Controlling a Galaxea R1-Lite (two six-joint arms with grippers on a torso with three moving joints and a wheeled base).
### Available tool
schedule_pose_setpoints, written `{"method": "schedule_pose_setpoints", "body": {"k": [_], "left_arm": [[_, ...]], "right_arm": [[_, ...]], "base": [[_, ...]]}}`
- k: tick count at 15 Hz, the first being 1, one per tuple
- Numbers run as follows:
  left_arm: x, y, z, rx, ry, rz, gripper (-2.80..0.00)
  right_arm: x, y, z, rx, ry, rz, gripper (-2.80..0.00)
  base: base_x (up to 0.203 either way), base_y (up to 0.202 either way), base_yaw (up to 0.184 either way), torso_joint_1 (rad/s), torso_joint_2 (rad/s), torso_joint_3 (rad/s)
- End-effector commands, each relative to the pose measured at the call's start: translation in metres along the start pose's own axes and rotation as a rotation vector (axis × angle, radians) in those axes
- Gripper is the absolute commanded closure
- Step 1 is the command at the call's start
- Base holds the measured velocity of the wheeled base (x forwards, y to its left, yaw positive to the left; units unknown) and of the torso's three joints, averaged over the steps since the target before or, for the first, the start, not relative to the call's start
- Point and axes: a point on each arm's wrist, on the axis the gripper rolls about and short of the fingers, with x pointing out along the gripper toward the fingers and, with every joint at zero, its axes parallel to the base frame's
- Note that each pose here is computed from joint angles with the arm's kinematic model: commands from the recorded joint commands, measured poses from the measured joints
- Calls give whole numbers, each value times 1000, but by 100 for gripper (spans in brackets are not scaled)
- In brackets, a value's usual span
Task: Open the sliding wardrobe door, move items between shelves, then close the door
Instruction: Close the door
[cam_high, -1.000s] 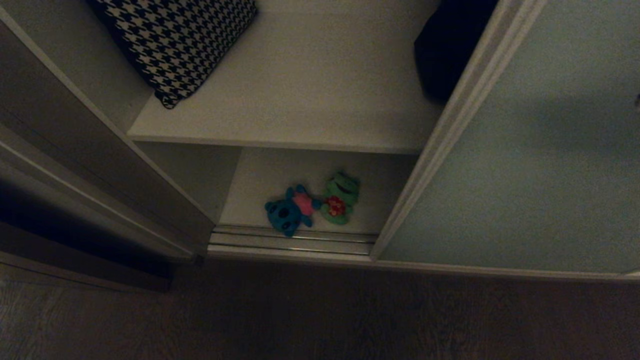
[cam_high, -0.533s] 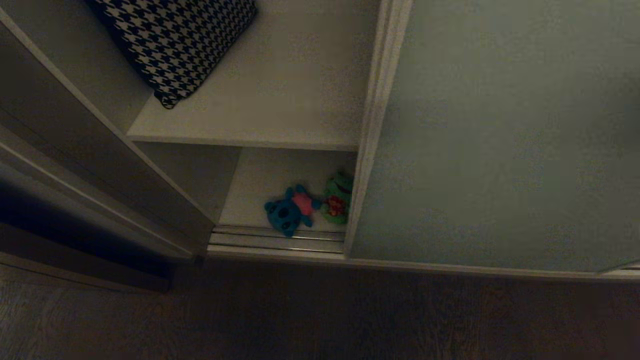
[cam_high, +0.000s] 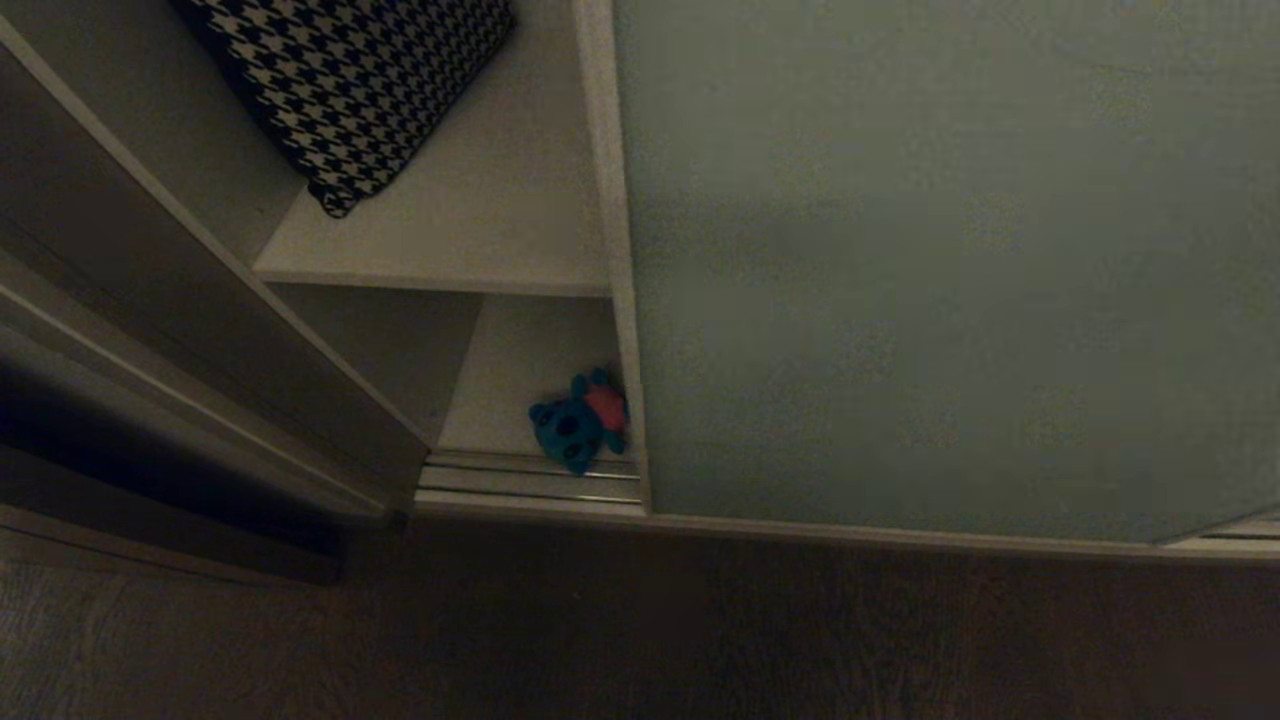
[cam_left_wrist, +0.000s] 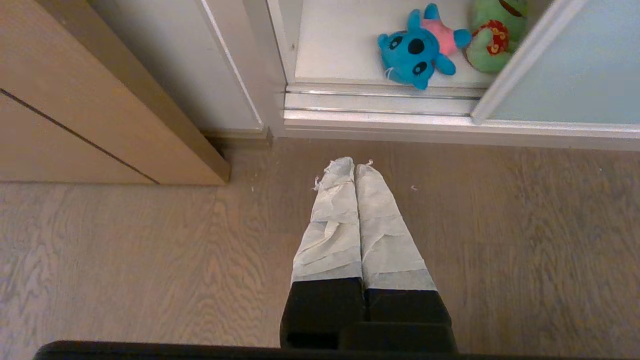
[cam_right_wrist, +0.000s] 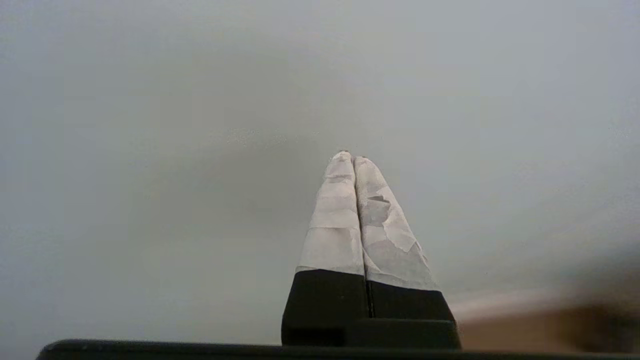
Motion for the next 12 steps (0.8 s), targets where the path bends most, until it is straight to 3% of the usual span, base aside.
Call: {"method": "schedule_pose_setpoints", "body": {"k": [1,3,8,12], "left_arm": [[0,0,0,1,-1,0,0],[0,0,0,1,-1,-1,0],[0,0,0,1,0,1,0],[0,0,0,1,-1,-1,0]], "right_arm": [[-39,3,13,-164,-23,-184,0],[-44,5,17,-221,-2,-365,0],[-14,6,18,-273,43,-686,0],[32,-19,2,-317,149,-942,0]], "base": [[0,0,0,0,0,0],[0,0,0,0,0,0],[0,0,0,0,0,0],[0,0,0,0,0,0]]}}
